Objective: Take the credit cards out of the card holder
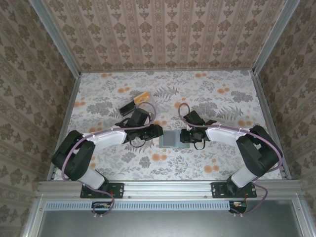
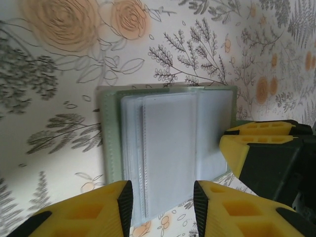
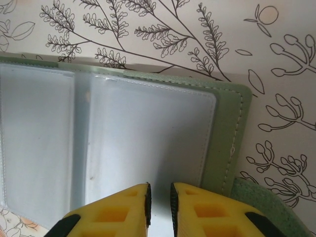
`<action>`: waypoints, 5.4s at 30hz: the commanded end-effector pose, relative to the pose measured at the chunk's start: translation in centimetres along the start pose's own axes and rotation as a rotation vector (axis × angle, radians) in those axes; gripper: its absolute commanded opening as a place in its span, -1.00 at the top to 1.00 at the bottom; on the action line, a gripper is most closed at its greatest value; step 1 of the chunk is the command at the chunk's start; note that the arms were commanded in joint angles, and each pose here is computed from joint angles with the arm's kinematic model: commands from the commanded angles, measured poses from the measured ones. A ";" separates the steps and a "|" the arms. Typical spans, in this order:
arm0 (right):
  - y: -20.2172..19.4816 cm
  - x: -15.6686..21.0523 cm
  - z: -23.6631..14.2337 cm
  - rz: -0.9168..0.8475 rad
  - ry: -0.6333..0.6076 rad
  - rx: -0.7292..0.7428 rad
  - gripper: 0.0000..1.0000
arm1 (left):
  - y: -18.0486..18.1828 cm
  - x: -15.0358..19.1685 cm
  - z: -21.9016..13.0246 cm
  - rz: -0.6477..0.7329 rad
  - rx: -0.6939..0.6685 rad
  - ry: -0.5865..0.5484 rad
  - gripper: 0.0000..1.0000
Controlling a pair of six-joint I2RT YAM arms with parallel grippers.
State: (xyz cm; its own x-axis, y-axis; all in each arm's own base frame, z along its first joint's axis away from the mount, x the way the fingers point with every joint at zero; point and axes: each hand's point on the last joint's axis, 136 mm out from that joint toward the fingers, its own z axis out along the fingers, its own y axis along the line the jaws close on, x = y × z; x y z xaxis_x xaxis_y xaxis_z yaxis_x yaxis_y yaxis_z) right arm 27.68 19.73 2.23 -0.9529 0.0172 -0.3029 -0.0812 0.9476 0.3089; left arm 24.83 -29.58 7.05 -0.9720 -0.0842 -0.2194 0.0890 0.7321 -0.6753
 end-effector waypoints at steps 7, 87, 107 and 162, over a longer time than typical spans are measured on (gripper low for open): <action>-1.2 1.2 0.6 0.008 0.030 0.048 0.55 | -1.5 0.2 2.2 -0.001 0.044 0.068 0.25; -1.2 2.0 1.3 0.043 0.045 0.030 0.52 | -2.9 2.2 4.6 0.084 0.071 0.214 -0.29; -3.5 -0.2 -3.3 0.113 -0.131 0.119 0.30 | -8.3 1.9 5.3 0.197 0.186 0.260 -0.19; 5.2 -0.4 1.4 0.138 0.074 -0.324 0.71 | 1.5 2.5 4.6 0.050 -0.048 0.255 1.00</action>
State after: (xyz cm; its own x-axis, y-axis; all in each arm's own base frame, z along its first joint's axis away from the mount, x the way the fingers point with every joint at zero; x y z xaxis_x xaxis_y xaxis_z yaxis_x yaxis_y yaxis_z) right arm 27.75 24.20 2.37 -0.9761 0.1030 -0.1912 -0.0296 0.8091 0.5869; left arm 23.96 -31.88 3.08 -0.9883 0.1200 -0.0941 0.1523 0.7452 -0.6493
